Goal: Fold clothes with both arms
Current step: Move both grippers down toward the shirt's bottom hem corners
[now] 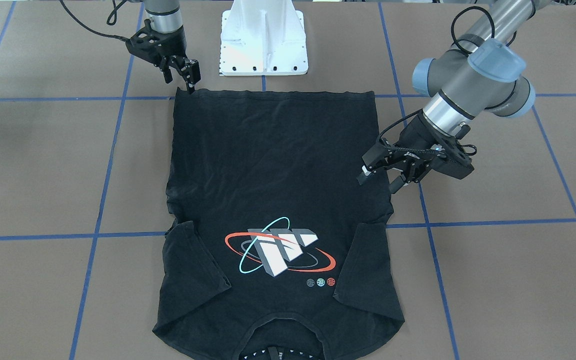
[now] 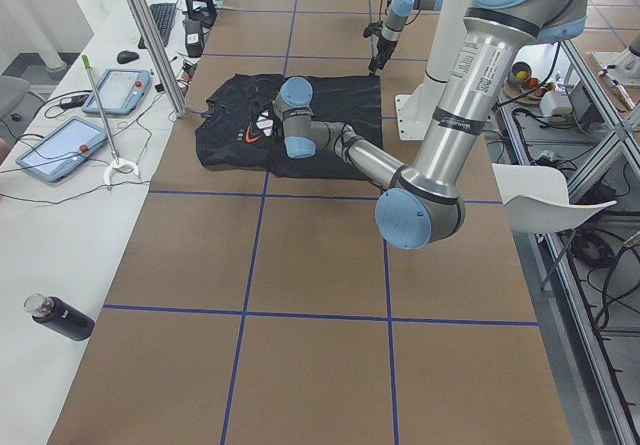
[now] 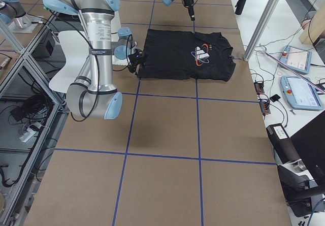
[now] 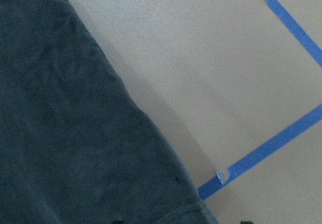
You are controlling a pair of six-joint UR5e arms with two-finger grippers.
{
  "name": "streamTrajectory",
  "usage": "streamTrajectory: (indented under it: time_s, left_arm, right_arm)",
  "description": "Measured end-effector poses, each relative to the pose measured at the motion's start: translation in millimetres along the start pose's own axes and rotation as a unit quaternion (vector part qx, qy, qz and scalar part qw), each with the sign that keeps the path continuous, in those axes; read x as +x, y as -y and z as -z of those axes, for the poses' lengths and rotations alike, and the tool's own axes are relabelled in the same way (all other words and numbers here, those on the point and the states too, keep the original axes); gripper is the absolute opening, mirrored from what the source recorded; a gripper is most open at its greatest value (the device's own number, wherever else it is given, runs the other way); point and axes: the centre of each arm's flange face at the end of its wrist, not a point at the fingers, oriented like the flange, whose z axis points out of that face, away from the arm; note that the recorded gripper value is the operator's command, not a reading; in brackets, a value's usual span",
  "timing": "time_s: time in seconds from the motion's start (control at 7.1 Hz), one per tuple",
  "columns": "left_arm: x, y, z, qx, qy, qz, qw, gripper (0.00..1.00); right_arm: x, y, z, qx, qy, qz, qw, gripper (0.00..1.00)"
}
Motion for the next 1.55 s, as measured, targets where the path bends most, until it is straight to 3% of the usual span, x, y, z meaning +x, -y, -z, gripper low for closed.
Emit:
streamTrajectory:
  time_s: [0.7, 0.85, 1.13, 1.27, 1.41, 1.55]
  left_arm:
    - [-1.5, 0.1, -0.9, 0.0, 0.002, 0.0, 1.0, 0.99]
    - [-1.6, 0.0, -1.0, 0.0, 0.002, 0.0, 1.0, 0.99]
    - [-2.3, 0.2, -1.5, 0.0, 0.002, 0.0, 1.0, 0.99]
    - [-2.7, 0.3, -1.8, 0.0, 0.003, 0.0, 1.0, 1.0]
    - [-3.8, 0.5, -2.5, 0.0, 0.004, 0.0, 1.0, 0.99]
    - [-5.6, 0.8, -3.8, 0.0, 0.006, 0.001, 1.0, 0.99]
  right_arm:
    - [6.4, -9.3, -13.2, 0.009, -0.013, 0.006, 0.9999, 0.68]
    - [5.6, -7.2, -13.9, 0.011, -0.013, 0.004, 0.9998, 0.53]
    - [3.9, -5.7, -13.8, 0.012, -0.012, 0.002, 0.9999, 0.49]
    - [3.8, -5.3, -14.5, 0.013, -0.012, 0.002, 0.9998, 0.4]
    - [4.0, -4.8, -15.6, 0.014, -0.013, 0.002, 0.9998, 0.06]
    - [3.6, -3.6, -15.6, 0.014, -0.013, 0.001, 0.9998, 0.0]
